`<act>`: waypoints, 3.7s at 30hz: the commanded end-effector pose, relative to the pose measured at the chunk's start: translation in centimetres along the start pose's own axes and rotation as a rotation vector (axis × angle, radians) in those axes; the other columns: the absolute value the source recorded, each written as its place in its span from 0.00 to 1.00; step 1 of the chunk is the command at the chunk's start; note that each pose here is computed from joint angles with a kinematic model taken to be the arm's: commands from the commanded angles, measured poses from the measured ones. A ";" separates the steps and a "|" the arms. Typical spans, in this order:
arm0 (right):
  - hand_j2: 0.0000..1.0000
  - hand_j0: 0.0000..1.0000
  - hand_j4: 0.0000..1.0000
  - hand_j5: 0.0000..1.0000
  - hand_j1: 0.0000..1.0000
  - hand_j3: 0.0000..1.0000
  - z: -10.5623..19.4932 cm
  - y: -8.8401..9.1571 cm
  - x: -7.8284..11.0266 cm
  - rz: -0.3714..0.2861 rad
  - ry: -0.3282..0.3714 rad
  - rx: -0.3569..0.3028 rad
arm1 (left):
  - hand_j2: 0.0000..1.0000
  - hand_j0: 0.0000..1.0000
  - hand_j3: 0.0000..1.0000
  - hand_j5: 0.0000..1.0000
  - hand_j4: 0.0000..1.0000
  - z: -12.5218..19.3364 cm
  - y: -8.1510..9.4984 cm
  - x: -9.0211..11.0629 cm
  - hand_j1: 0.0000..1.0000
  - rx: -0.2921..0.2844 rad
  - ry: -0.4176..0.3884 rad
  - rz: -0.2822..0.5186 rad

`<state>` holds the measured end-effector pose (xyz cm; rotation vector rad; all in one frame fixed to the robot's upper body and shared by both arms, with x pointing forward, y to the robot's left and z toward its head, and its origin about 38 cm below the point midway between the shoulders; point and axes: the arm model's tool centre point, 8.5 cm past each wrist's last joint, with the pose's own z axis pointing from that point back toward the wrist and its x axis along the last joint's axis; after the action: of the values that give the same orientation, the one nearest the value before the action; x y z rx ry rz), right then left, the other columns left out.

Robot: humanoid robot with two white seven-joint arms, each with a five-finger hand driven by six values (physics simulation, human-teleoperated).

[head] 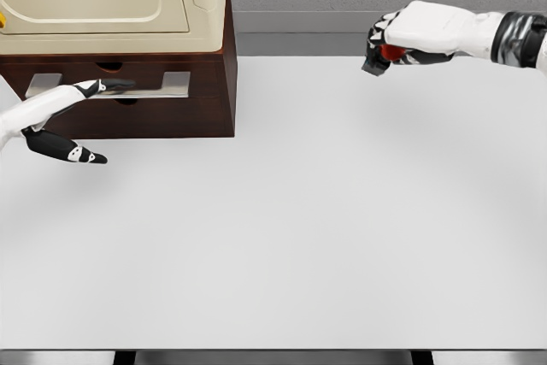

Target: Open the cabinet drawer with left arm, and place a switch into the drawer with right arm

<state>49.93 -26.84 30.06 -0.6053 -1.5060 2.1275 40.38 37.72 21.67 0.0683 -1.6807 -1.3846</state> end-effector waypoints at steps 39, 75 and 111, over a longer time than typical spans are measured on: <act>0.44 0.44 0.44 0.44 0.44 0.44 -6.0 -7.2 11.3 0.107 -0.347 -0.172 | 1.00 1.00 1.00 1.00 1.00 3.3 0.5 3.7 1.00 -0.128 -0.013 -0.060; 0.45 0.45 0.45 0.45 0.45 0.45 -13.5 -11.7 13.8 0.041 -0.427 -0.167 | 1.00 1.00 1.00 1.00 1.00 3.2 -0.3 2.5 1.00 -0.113 0.004 -0.025; 0.45 0.45 0.45 0.45 0.45 0.45 -18.1 -13.3 15.0 -0.004 -0.402 -0.170 | 1.00 1.00 1.00 1.00 1.00 3.9 0.1 2.9 1.00 -0.107 0.009 -0.009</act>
<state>49.98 -0.26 35.98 -0.1995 -1.9267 2.2219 35.99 38.86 24.03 0.0212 -1.5974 -1.4950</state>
